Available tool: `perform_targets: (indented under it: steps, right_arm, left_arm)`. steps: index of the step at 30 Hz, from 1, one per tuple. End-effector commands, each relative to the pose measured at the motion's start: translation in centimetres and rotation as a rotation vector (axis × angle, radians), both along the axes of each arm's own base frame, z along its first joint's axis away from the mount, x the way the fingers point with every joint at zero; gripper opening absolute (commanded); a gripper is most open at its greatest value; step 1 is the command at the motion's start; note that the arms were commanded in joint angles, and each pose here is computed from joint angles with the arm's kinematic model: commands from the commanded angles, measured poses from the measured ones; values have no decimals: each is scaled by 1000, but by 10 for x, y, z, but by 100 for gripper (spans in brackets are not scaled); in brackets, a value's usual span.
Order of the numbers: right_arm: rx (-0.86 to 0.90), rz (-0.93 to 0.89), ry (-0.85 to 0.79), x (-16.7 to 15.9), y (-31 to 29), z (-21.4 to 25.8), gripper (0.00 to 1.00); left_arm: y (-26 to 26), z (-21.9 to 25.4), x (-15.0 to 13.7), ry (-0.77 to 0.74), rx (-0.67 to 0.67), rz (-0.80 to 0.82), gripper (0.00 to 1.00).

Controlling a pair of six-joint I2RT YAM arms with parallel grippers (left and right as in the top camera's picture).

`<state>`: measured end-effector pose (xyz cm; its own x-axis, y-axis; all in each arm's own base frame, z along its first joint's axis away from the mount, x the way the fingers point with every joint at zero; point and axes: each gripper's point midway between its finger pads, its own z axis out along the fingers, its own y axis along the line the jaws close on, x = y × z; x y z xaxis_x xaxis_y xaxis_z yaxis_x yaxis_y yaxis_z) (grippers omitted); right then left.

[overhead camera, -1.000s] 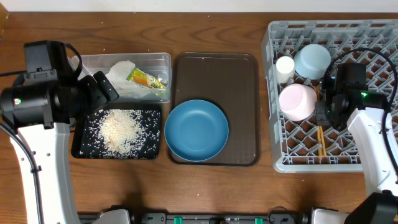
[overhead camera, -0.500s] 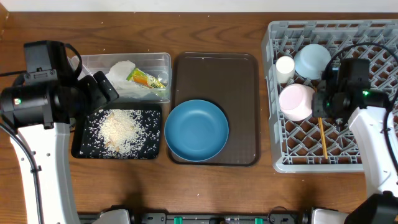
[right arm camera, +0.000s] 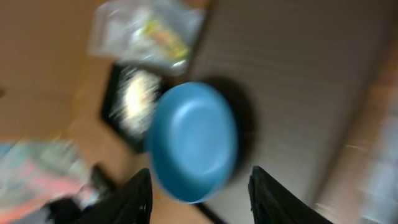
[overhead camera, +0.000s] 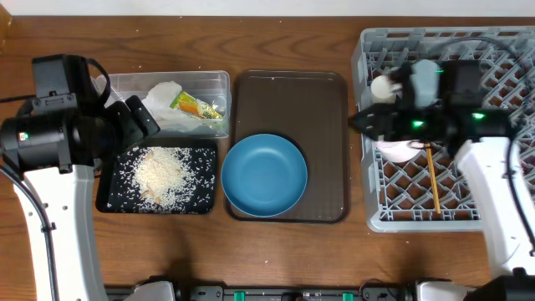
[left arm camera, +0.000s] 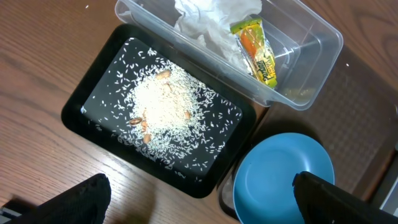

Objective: Sort waste into correct bins and load items into the dishwasher rack

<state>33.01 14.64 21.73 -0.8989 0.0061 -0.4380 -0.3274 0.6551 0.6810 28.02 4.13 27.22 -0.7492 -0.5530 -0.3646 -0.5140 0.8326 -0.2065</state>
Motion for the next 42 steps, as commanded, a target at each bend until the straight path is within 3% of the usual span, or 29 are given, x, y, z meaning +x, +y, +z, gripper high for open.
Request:
perform_targets:
  steps: [1, 21, 31, 35, 42]
  right_arm:
    - [81, 150, -14, -24, 47, 14, 49]
    - [-382, 381, -351, -101, 210, -41, 50]
    - [-473, 508, -306, -127, 256, -122, 43]
    - [-516, 532, -265, -131, 257, -153, 36]
    - [-533, 542, -248, -133, 255, -161, 27]
  left_arm:
    - [4, -1, 0, 10, 15, 5, 96]
    - [4, -1, 0, 10, 15, 5, 96]
    - [4, -1, 0, 10, 15, 5, 96]
    - [4, -2, 0, 10, 15, 5, 96]
    - [4, -1, 0, 10, 15, 5, 96]
